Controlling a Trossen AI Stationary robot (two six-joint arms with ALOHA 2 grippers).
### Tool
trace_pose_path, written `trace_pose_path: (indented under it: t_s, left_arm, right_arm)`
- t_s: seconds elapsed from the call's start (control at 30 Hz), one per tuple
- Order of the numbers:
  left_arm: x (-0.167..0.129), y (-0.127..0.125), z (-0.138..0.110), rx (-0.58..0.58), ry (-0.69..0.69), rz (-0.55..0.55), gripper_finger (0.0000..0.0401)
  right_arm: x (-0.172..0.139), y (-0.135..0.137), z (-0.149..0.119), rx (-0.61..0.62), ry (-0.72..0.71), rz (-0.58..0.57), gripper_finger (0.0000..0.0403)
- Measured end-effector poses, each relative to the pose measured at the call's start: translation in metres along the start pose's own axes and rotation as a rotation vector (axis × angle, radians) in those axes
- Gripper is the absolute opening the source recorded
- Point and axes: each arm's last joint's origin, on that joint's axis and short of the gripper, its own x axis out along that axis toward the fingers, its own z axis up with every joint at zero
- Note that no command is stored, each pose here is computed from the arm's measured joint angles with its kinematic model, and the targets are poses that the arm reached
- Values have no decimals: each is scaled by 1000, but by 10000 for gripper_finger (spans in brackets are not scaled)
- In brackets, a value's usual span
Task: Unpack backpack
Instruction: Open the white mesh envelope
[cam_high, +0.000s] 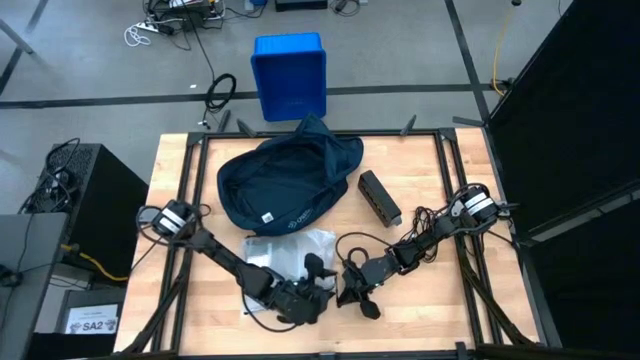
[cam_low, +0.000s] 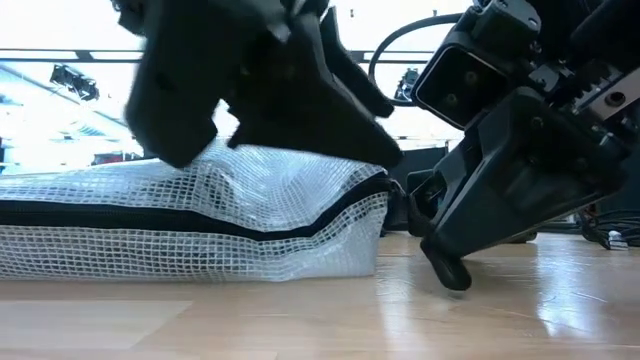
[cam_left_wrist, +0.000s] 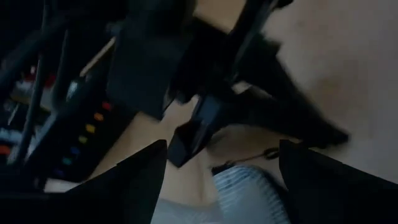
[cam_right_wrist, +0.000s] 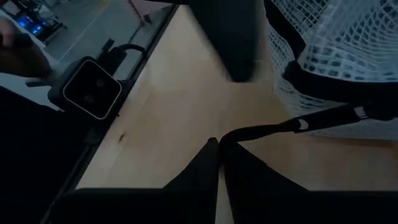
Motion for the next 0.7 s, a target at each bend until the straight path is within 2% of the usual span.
trace_pose_path:
  t_s: [0.2,0.33,0.5,0.7]
  left_arm:
    - [-5,-5,9,-6,-41,-61,280]
    - [-9,-8,10,-1,-47,-71,280]
    - [-14,-14,11,8,-52,-69,280]
    - [-19,-19,10,31,-31,-51,280]
  right_arm:
    - [0,-1,4,0,-31,8,0]
    - [-2,-2,13,2,-109,50,0]
    - [-4,-2,22,-12,-158,109,0]
    - [-6,-6,26,-18,-170,105,0]
